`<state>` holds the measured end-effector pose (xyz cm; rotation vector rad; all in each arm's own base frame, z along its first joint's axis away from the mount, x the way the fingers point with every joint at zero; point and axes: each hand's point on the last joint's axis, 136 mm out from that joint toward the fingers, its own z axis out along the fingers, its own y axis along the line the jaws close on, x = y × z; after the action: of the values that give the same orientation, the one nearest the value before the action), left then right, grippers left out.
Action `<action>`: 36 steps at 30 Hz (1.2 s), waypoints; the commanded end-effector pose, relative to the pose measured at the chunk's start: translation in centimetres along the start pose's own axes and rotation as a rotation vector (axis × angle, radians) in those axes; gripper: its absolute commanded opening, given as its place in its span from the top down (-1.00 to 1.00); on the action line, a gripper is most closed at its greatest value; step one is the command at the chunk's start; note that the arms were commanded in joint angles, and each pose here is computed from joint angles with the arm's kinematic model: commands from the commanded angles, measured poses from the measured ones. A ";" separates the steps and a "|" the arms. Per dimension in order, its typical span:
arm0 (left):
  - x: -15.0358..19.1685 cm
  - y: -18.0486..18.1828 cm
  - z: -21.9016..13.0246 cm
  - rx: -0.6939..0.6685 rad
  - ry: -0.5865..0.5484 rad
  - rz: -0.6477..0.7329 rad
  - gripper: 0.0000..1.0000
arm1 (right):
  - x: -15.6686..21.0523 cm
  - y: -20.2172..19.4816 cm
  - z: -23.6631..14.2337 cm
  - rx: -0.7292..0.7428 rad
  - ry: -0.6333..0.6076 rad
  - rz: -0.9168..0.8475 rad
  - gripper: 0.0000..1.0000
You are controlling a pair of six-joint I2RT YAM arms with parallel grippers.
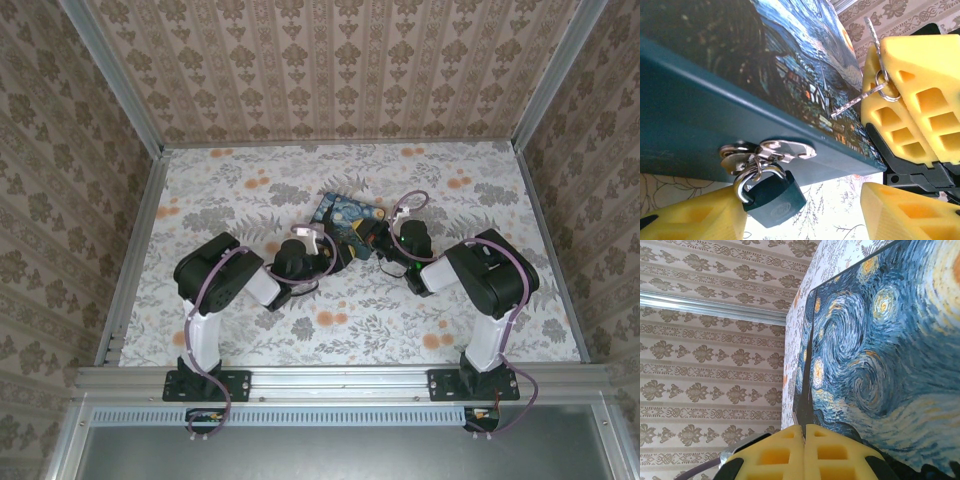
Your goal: Unlock the padlock with the key
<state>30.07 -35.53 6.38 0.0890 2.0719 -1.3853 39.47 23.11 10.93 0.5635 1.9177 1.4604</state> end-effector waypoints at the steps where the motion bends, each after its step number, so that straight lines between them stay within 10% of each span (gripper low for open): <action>1: -1.5 -2.5 -0.5 0.068 -0.061 0.000 -0.20 | 0.3 -1.6 0.2 0.038 0.006 0.025 1.00; 36: -2.0 -3.2 -0.1 0.053 -0.129 -0.077 -0.13 | 0.4 -2.2 0.0 0.041 0.003 0.037 1.00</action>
<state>29.90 -35.89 6.58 -0.0473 2.0708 -1.3894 39.65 23.10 10.99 0.5746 1.8947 1.4826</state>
